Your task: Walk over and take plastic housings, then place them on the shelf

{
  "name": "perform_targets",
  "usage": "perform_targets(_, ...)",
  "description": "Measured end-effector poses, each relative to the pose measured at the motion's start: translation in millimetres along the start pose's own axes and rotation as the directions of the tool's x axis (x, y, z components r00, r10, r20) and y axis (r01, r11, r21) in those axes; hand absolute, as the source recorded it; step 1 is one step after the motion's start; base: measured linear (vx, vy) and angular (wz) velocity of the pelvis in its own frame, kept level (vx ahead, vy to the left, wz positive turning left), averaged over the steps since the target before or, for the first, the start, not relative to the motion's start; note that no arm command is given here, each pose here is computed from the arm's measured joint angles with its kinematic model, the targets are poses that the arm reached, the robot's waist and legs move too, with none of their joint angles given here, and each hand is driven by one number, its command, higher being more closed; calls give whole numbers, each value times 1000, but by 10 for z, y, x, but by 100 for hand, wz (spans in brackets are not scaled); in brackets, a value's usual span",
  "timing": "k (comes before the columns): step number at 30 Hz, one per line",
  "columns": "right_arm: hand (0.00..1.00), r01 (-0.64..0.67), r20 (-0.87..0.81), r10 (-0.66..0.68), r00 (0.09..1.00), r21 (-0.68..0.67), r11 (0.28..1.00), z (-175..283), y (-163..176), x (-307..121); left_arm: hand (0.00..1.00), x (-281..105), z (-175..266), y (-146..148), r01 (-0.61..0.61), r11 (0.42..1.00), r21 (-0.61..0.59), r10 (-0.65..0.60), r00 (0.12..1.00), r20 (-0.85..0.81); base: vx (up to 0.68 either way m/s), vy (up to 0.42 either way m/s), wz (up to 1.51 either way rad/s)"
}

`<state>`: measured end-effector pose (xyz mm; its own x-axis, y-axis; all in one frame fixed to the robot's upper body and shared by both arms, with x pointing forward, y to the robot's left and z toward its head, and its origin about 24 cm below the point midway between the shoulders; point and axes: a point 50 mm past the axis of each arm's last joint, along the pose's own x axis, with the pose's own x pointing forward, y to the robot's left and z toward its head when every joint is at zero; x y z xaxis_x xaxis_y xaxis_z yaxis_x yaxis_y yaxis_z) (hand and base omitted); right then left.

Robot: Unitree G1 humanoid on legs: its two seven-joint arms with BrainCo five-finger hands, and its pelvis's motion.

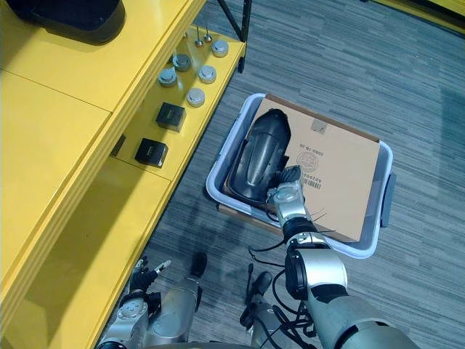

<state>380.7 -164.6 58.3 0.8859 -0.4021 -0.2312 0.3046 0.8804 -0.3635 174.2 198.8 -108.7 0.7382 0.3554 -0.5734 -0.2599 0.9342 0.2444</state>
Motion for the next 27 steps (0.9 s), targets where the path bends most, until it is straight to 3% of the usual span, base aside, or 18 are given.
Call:
perform_targets(7,100,50,148,-54,988,31,998,26,-115,-136,0,-39,90,-64,20,1000,-19,-19,999,48,14,0,-1)
perform_targets(13,100,140,201,-148,968,52,989,-154,-261,-340,0,-217,576,-249,109,991,-78,-83,957,279,2,0,-1)
perform_targets(21,100,256,413,-284,865,124,959,142,-497,-621,0,-603,1463,-274,181,969,-171,-31,768,640,8,1,-2)
perform_targets(27,100,211,576,-274,770,176,962,518,-432,-880,0,-830,1818,-190,177,957,-230,63,646,761,33,-2,-7)
